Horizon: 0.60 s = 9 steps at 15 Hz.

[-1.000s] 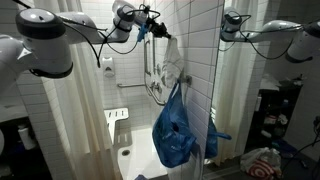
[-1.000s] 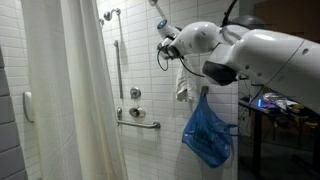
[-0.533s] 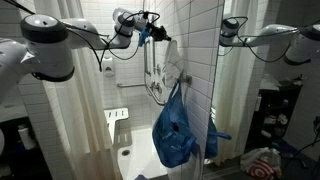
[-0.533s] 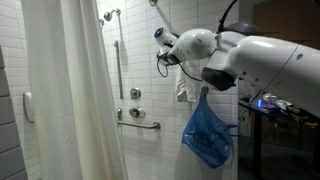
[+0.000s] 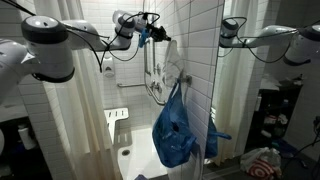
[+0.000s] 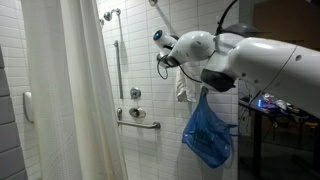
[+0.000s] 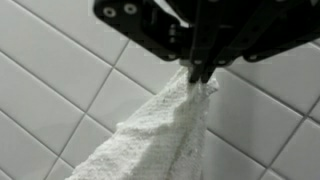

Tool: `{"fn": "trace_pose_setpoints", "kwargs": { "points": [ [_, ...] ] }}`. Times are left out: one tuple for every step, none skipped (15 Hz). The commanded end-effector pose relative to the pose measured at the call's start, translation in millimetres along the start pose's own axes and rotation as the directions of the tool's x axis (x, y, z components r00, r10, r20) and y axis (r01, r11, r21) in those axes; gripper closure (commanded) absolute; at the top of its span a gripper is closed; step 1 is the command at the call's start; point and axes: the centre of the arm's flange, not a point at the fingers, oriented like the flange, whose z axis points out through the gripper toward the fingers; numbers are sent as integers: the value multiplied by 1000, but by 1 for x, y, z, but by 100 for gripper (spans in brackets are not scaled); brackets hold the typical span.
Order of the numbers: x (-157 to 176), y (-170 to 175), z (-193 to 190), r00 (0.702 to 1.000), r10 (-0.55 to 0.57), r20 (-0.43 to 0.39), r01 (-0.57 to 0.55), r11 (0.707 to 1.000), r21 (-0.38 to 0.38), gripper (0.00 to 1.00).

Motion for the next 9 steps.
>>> {"fn": "trace_pose_setpoints", "kwargs": {
  "points": [
    [-7,4,-8,1000,-6,-25,5,1000,-17,99],
    [-6,4,-8,1000,-3,-28,3,1000,-14,99],
    [-6,4,-9,1000,0,-27,0,1000,-11,99],
    [-6,4,-10,1000,3,-26,-4,1000,-7,99],
    [1,-2,-1,1000,0,-11,0,1000,6,97],
    [1,-2,-2,1000,1,-12,-1,1000,6,97],
    [1,-2,-2,1000,1,-12,-1,1000,7,97],
    [1,-3,-2,1000,1,-12,-1,1000,7,97],
    [1,-3,-2,1000,1,-12,-1,1000,7,97]
  ]
}}
